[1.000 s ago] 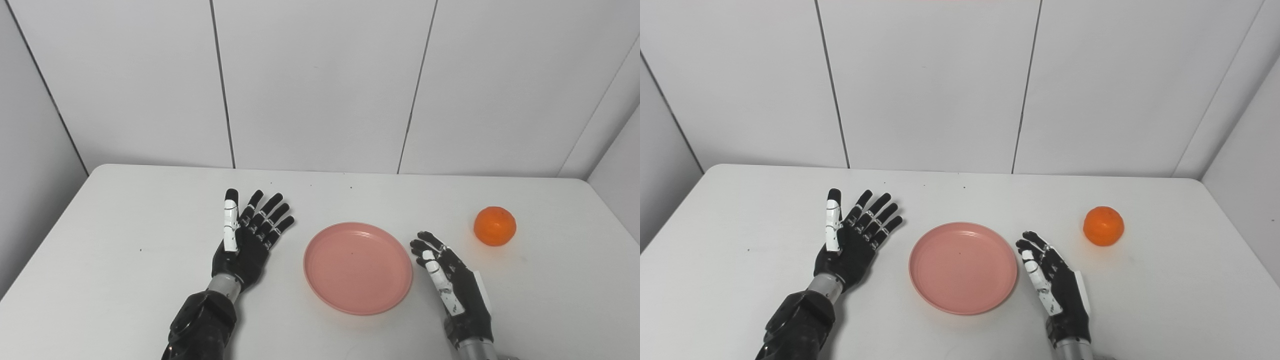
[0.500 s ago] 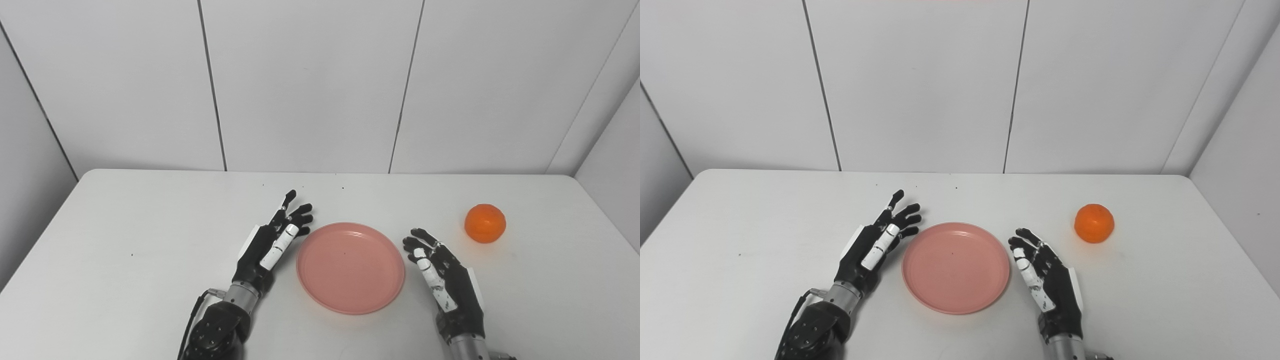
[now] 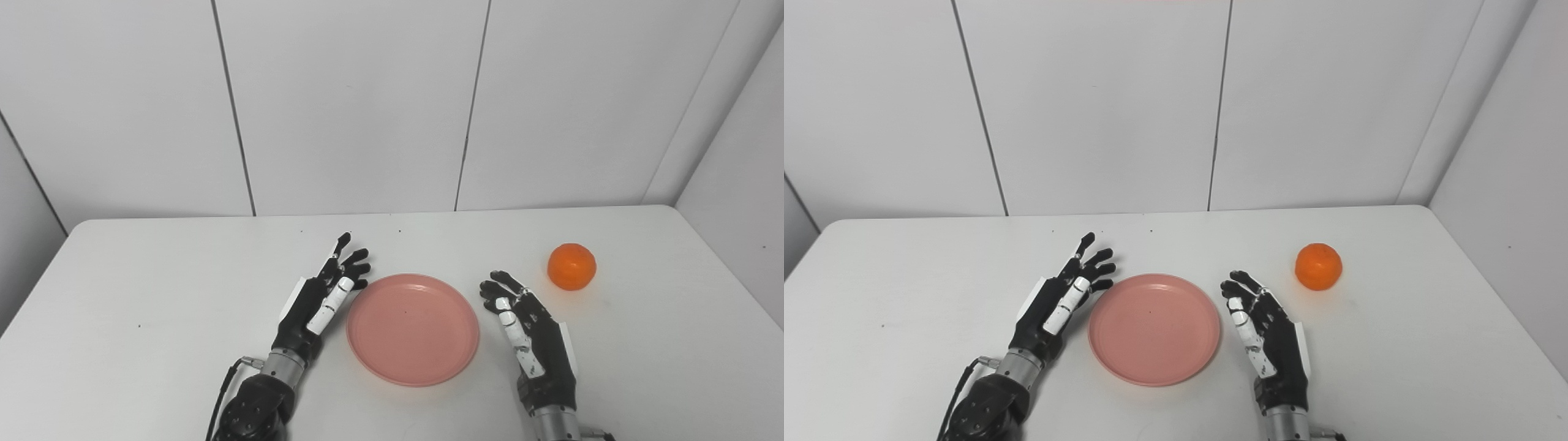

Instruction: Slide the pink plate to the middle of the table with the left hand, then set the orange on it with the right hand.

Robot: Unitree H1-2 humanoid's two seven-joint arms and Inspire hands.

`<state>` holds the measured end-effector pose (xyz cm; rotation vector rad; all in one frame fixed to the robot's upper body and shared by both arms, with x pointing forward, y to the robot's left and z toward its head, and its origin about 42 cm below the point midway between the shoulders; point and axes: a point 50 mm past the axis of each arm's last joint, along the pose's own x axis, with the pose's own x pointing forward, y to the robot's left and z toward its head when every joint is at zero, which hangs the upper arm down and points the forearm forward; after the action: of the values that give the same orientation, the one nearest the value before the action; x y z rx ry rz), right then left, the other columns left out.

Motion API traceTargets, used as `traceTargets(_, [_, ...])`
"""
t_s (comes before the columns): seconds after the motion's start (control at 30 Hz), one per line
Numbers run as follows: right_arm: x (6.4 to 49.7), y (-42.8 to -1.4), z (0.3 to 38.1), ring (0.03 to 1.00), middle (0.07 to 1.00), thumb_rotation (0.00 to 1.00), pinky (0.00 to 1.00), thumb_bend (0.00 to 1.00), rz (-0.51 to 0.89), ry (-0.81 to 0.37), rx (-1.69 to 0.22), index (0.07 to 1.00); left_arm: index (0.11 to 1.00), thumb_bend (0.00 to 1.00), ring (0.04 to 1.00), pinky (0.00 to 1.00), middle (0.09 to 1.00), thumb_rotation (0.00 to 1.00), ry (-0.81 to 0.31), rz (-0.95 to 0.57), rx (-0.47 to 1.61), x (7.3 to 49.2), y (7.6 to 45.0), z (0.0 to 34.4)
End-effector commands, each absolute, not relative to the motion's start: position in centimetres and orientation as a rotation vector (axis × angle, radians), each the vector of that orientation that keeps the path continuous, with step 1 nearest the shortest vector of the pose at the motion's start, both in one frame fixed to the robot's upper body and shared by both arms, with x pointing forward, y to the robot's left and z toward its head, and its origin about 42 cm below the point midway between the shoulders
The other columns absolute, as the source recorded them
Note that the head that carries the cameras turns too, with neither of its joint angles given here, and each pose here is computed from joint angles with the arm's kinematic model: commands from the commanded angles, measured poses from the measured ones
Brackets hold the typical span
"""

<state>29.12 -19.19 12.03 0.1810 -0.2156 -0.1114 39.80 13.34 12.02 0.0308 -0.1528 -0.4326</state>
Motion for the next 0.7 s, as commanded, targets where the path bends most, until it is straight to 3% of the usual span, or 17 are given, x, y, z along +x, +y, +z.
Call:
traceTargets(0.0, [28.9,-18.8,12.7,0.757,0.707,0.61,0.8,0.62,-0.128,-0.258,0.163,0.722,1.0,0.56,0.874,0.82,0.917,0.84,-0.051,-0.424,0.038,38.4,14.6,8.6])
traceTargets(0.2, [29.9,-19.6,14.8,0.744,0.713,0.62,0.75,0.66,-0.136,-0.324,-0.015,0.73,1.0,0.54,0.883,0.82,0.921,0.84,-0.047,-0.426,0.041,38.7,14.9,8.2])
traceTargets(0.37, [30.5,-21.3,16.8,0.72,0.74,0.53,0.65,0.55,-0.16,-0.398,-0.209,0.744,1.0,0.52,0.87,0.81,0.909,0.84,-0.042,-0.421,0.049,38.7,15.2,7.9])
traceTargets(0.67, [31.5,-23.3,20.5,0.69,0.754,0.53,0.59,0.6,-0.251,-0.522,-0.524,0.737,1.0,0.51,0.861,0.8,0.897,0.85,-0.03,-0.406,0.046,38.6,15.6,7.9])
